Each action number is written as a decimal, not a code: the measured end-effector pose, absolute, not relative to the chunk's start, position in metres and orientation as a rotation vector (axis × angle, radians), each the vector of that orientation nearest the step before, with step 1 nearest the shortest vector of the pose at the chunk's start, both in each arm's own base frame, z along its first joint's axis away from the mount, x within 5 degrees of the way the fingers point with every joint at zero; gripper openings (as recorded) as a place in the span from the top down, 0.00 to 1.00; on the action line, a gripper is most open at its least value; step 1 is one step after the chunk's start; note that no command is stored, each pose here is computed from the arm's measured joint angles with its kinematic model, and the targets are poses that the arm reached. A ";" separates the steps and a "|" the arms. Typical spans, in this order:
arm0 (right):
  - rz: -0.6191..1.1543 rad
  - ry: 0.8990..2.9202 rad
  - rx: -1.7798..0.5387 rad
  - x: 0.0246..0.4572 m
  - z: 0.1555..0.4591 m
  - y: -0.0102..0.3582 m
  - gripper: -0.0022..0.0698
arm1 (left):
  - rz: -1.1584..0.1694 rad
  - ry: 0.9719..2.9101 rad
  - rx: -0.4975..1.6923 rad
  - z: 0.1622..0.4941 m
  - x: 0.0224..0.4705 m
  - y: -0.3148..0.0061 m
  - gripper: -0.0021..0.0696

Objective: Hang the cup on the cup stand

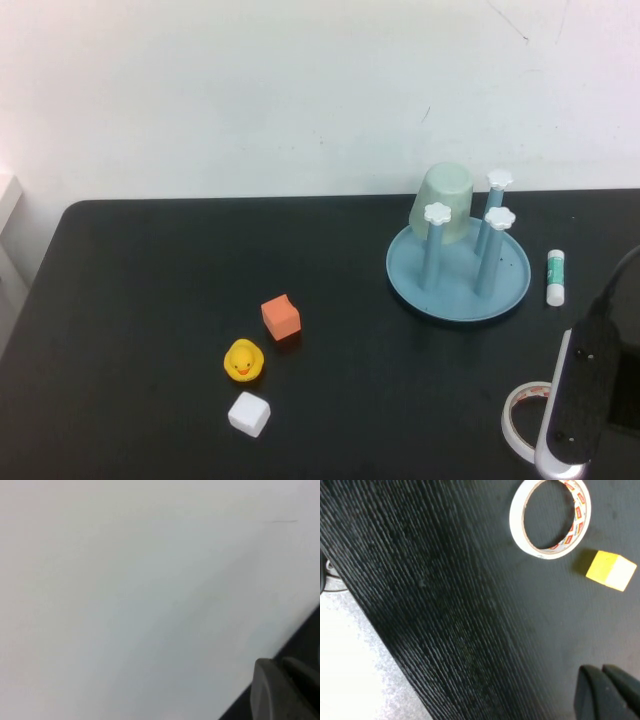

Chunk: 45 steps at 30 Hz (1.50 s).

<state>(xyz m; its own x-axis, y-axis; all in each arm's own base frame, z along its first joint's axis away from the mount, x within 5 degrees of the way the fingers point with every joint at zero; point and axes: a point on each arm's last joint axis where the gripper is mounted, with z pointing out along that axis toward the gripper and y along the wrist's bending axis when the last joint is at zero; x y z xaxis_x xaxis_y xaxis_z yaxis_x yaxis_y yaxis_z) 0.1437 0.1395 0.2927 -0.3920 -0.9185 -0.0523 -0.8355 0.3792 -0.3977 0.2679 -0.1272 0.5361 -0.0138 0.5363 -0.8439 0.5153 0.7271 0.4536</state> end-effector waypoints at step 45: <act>-0.452 2.378 -1.552 0.144 0.293 0.139 0.97 | -0.188 1.852 0.300 0.237 0.053 -0.012 0.97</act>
<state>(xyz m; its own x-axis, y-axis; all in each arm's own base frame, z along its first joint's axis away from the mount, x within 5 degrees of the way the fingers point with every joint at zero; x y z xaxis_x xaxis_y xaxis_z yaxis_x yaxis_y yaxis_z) 0.1436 0.1394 0.2927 -0.3926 -0.9183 -0.0508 -0.8356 0.3793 -0.3975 0.0527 -0.0120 0.2373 -0.2765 0.1098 -0.9547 0.2994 0.9539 0.0230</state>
